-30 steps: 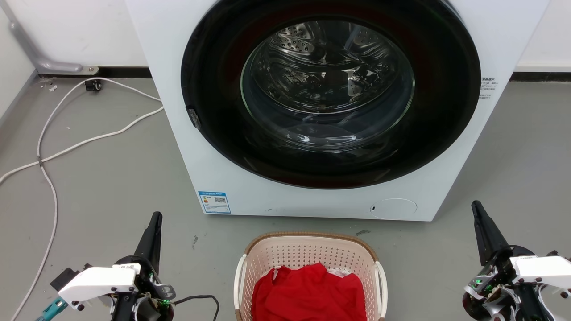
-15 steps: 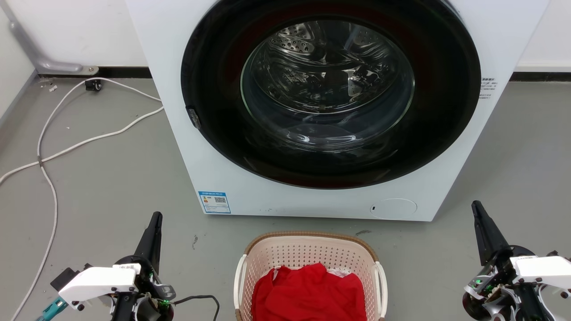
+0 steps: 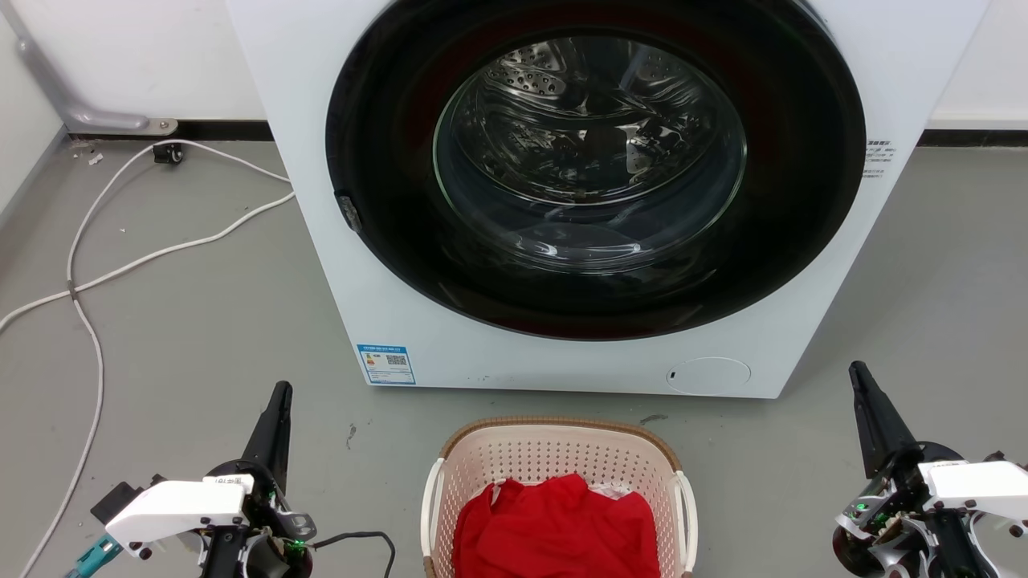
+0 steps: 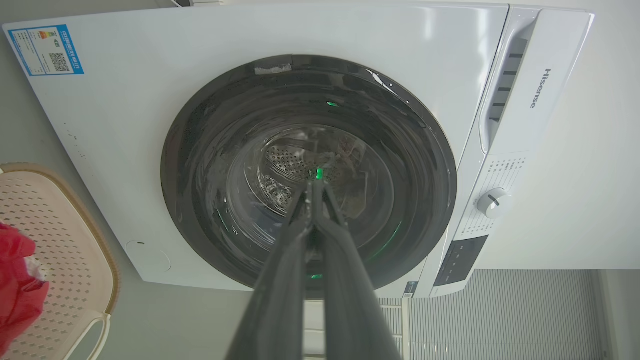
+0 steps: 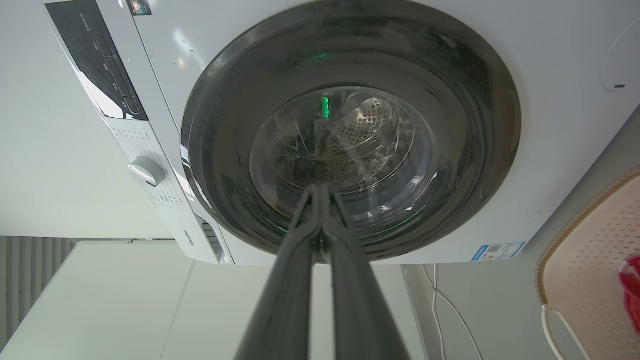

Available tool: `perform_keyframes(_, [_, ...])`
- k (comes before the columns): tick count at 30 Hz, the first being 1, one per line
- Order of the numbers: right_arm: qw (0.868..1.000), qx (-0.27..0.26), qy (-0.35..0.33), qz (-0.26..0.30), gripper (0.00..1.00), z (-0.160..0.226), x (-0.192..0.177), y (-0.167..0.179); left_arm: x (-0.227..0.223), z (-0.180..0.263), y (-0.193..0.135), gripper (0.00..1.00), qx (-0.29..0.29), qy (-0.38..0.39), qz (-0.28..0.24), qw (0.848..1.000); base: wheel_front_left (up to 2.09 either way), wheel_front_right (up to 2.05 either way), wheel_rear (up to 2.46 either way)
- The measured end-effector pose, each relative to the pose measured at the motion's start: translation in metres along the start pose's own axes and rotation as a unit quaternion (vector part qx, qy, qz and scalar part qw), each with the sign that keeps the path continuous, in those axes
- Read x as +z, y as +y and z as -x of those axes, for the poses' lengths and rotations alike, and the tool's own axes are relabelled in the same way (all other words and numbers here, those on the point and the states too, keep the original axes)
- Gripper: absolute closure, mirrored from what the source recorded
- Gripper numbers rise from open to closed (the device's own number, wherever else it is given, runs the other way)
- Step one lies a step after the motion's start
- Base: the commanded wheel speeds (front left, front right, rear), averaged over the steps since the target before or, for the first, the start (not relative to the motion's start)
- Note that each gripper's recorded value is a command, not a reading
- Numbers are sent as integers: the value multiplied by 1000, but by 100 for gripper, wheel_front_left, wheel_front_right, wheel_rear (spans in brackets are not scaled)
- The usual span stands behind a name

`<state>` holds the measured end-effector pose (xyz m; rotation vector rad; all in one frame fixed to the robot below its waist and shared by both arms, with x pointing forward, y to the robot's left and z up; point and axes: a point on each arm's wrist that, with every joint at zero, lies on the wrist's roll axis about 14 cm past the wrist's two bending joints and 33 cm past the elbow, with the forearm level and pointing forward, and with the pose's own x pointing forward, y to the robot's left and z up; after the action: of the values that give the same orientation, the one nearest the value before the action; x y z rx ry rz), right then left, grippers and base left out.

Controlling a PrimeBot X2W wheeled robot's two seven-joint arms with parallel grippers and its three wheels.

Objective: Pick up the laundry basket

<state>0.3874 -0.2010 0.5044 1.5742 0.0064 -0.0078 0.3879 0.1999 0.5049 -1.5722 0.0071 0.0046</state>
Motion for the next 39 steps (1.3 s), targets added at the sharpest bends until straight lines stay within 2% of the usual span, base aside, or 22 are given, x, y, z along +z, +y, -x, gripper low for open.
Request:
perform_keyframes(5, [1000, 0, 0, 0, 100, 0, 0, 0, 0, 0, 0, 100, 0, 0, 0, 1000, 0, 0, 0])
perform_keyframes(6, [1000, 0, 0, 0, 0, 0, 0, 0, 0, 0, 0, 0, 0, 0, 0, 1000, 0, 0, 0])
perform_keyframes(11, [999, -39, -3, -4, 0, 12, 1, -26, -2, 11, 25, 0, 37, -1, 4, 999, 0, 0, 0])
perform_keyframes(17, [999, -43, -12, 20, 0, 13, 2, -28, 0, 12, 24, 0, 36, -10, -17, 999, 0, 0, 0])
perform_keyframes(27, [991, -26, -14, 128, 0, 12, 2, -15, 0, 8, 11, 0, 25, -16, -100, 995, 0, 0, 0])
perform_keyframes(39, [961, -6, -2, 275, 0, 13, -9, -4, -11, 9, 7, 0, 25, -7, -219, 975, 0, 0, 0])
